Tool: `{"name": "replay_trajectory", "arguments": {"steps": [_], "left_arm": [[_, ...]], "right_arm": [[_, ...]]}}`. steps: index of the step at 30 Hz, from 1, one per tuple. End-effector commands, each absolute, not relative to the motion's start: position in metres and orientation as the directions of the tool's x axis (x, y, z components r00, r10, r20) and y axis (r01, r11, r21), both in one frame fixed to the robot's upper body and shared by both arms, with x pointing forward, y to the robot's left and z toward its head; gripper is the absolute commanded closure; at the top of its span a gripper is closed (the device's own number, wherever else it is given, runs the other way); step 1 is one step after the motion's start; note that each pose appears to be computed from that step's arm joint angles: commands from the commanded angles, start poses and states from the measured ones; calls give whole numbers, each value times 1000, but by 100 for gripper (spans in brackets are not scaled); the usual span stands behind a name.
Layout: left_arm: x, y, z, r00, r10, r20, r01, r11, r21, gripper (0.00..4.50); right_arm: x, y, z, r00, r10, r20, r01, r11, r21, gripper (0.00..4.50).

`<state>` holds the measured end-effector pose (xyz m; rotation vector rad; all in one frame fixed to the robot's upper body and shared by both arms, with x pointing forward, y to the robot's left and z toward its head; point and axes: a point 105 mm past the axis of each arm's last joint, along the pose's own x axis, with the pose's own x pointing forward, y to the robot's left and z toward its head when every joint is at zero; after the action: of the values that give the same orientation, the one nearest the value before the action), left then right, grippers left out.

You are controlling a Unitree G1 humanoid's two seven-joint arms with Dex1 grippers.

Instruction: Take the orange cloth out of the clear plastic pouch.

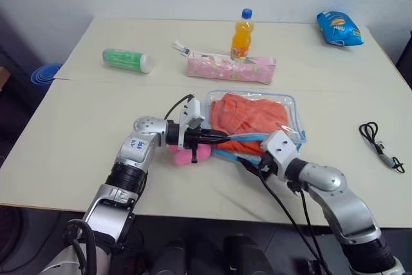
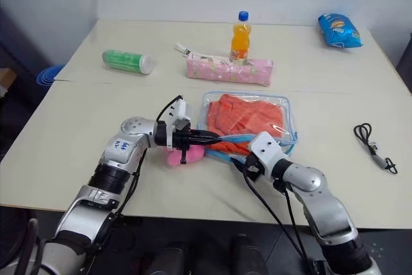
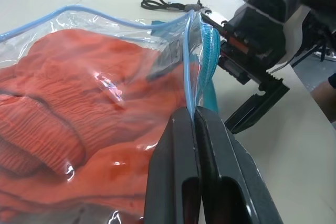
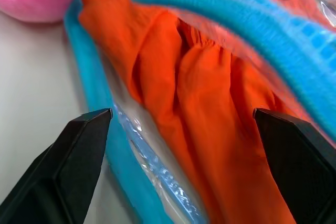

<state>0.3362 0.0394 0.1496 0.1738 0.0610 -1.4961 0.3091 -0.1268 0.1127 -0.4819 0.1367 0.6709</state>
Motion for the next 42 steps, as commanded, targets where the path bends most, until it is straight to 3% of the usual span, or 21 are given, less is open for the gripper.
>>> {"name": "replay_trajectory", "arguments": {"steps": [1, 5, 9, 23, 26, 30, 37, 42], "left_arm": [[329, 36, 160, 47, -993, -107, 994, 35, 107, 449], [328, 35, 160, 42, -993, -107, 994, 30, 103, 449], [327, 33, 161, 32, -994, -100, 995, 22, 102, 449], [333, 30, 168, 67, -997, -38, 997, 66, 43, 450], [343, 31, 169, 130, -991, -17, 991, 131, -31, 450], [355, 32, 170, 224, -974, 6, 969, 222, -108, 450], [357, 31, 166, 266, -964, -6, 953, 264, -152, 450], [355, 35, 162, 275, -961, -15, 949, 274, -159, 450]], "right_arm": [[318, -130, 112, 805, 519, -288, -593, 676, -439, 0], [333, -135, 109, 847, 441, -297, -532, 720, -446, 0], [338, -126, 98, 813, 472, -341, -581, 704, -409, 0], [342, -132, 108, 750, 560, -352, -658, 687, -308, 447], [333, -119, 121, 683, 670, -292, -727, 662, -182, 447], [298, -103, 144, 463, 859, -219, -886, 442, -139, 447], [250, -106, 165, 259, 951, -167, -966, 260, -21, 447], [223, -132, 171, 249, 946, -208, -963, 265, 51, 447]]}}
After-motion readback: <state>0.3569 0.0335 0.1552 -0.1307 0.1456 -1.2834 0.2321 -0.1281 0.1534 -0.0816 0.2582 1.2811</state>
